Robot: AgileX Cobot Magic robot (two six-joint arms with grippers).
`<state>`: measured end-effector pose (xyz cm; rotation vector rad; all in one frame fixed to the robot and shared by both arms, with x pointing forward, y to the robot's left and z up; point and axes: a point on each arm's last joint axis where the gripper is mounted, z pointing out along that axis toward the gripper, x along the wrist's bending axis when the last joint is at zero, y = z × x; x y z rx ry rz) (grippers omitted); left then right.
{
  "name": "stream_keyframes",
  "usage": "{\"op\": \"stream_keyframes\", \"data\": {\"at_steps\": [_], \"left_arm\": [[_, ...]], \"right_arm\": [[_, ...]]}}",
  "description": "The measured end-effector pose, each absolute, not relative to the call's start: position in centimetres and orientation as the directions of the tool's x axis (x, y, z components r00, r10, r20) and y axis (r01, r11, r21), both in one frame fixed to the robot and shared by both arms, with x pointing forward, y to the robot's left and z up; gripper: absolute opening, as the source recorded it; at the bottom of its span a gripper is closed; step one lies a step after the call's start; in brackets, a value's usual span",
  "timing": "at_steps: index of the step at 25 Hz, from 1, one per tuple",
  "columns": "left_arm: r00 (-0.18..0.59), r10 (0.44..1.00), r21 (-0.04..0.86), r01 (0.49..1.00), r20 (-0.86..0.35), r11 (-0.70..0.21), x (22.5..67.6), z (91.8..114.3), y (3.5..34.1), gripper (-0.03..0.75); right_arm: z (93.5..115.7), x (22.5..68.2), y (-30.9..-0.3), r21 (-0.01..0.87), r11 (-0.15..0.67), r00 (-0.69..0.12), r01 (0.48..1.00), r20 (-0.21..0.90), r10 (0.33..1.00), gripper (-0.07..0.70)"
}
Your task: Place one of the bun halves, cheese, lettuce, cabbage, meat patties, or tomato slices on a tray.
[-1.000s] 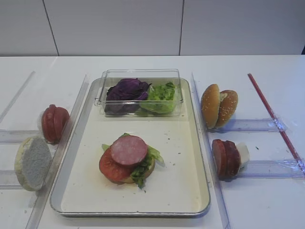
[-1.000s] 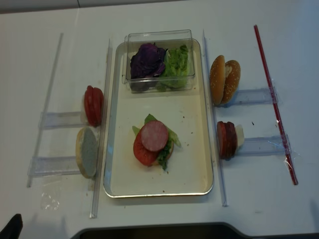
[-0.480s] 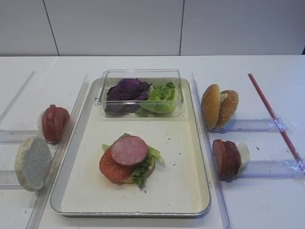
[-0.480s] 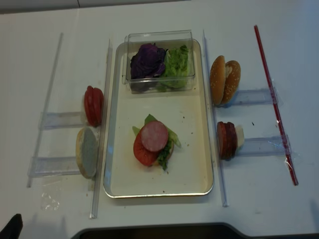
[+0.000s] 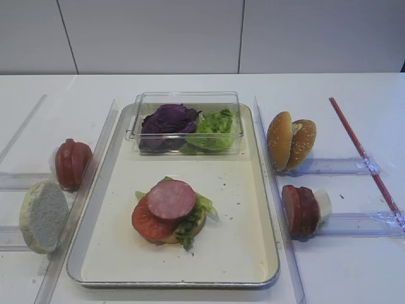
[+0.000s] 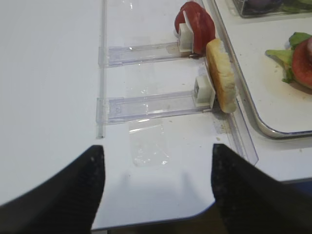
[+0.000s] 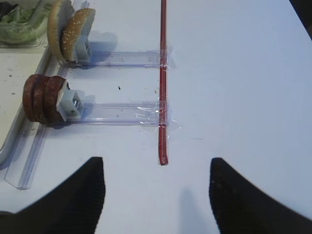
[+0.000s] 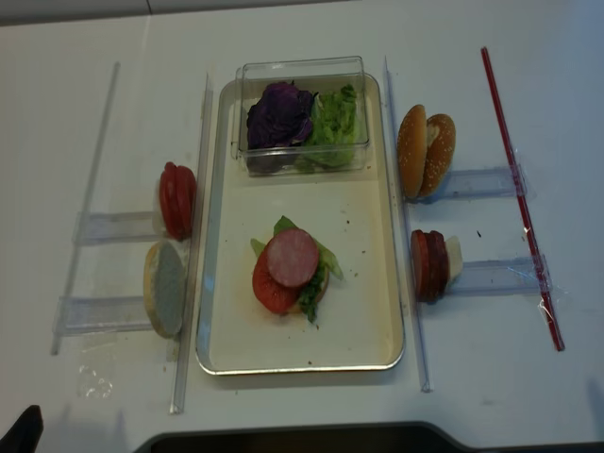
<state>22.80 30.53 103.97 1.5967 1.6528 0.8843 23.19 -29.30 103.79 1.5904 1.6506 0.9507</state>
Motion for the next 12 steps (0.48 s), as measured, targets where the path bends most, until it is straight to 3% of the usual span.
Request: {"op": "stream_keyframes", "data": {"at_steps": [12], "left_arm": [[-0.031,0.999,0.836,0.548,-0.009,0.025,22.8,103.97,30.53,0.469]], "right_arm": [[103.79,23.19,-29.3,0.849,0.002,-0.055,0.528,0.032,0.998,0.499]]}}
